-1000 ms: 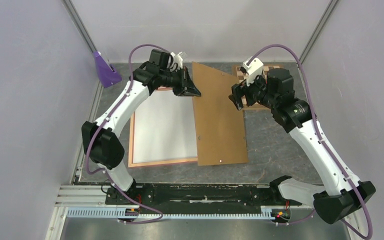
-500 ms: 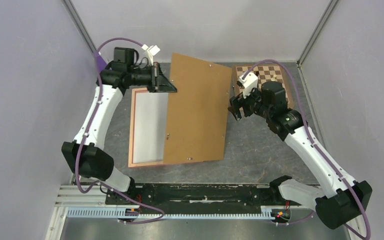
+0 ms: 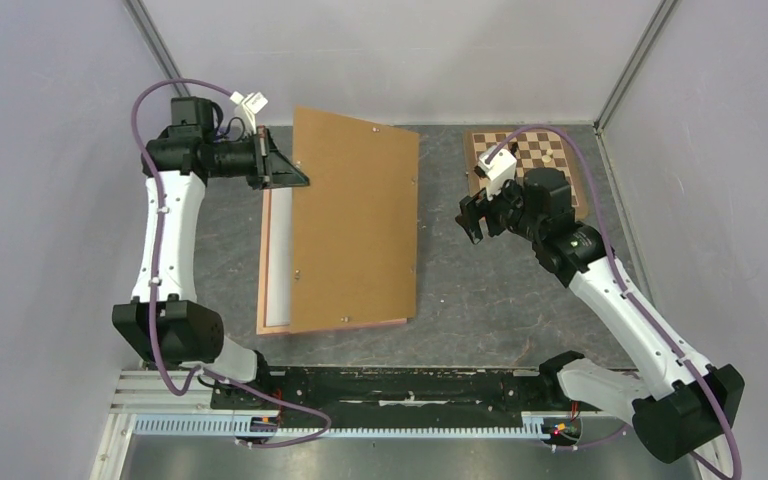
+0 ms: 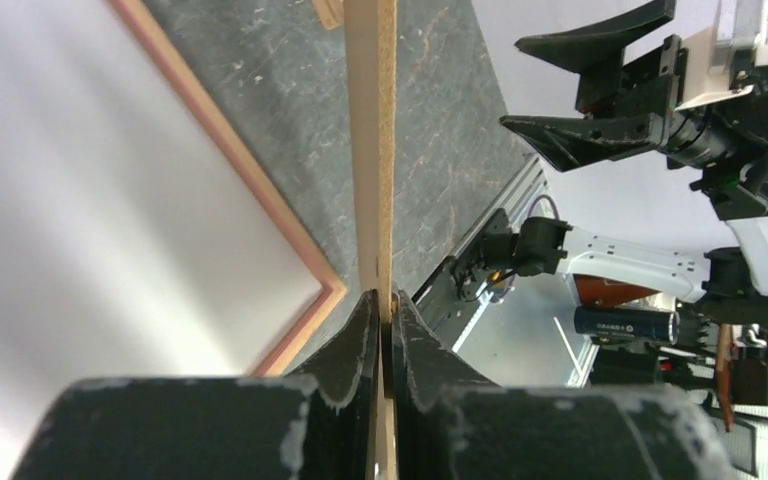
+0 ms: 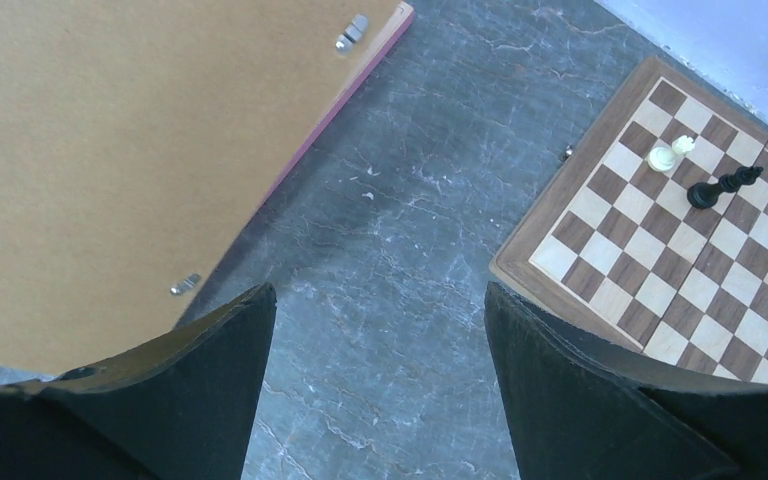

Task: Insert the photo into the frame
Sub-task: Turn over the photo frame item at the center of the board, then place the photo frame item in the photo frame.

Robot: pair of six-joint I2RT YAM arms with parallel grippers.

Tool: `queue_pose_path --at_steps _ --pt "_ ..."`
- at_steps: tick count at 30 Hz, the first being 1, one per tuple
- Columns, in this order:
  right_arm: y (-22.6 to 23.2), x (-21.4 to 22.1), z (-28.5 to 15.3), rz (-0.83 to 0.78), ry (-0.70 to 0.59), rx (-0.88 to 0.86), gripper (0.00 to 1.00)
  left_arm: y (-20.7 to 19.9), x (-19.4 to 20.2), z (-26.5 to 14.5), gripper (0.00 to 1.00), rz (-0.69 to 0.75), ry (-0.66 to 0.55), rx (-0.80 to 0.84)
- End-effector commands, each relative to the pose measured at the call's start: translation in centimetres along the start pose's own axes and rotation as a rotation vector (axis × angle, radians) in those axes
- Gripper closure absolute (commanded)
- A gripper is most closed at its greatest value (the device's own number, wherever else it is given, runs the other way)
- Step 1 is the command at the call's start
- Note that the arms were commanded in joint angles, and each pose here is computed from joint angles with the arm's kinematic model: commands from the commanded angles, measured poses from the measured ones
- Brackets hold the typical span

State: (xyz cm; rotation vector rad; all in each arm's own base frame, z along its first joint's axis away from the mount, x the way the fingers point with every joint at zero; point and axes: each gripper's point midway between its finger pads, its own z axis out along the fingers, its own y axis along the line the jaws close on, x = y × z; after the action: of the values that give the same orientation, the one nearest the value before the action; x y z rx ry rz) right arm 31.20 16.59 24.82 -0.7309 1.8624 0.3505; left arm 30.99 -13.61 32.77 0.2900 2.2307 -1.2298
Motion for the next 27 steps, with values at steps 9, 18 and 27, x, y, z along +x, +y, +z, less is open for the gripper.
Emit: queue_pose_path --at_steps 9,18,27 --pt "0.0 -1.0 -0.1 -0.003 -0.057 -0.002 0.21 3.0 -0.2 -3.7 0.98 0.06 -0.024 -0.148" --pt "0.1 -0.3 0.1 -0.004 -0.043 -0.003 0.21 8.9 0.3 -3.7 0.98 -0.016 0.036 -0.287" --pt "0.2 0.2 0.5 -0.001 -0.03 -0.015 0.21 15.1 1.1 -3.9 0.98 -0.009 0.129 -0.458"
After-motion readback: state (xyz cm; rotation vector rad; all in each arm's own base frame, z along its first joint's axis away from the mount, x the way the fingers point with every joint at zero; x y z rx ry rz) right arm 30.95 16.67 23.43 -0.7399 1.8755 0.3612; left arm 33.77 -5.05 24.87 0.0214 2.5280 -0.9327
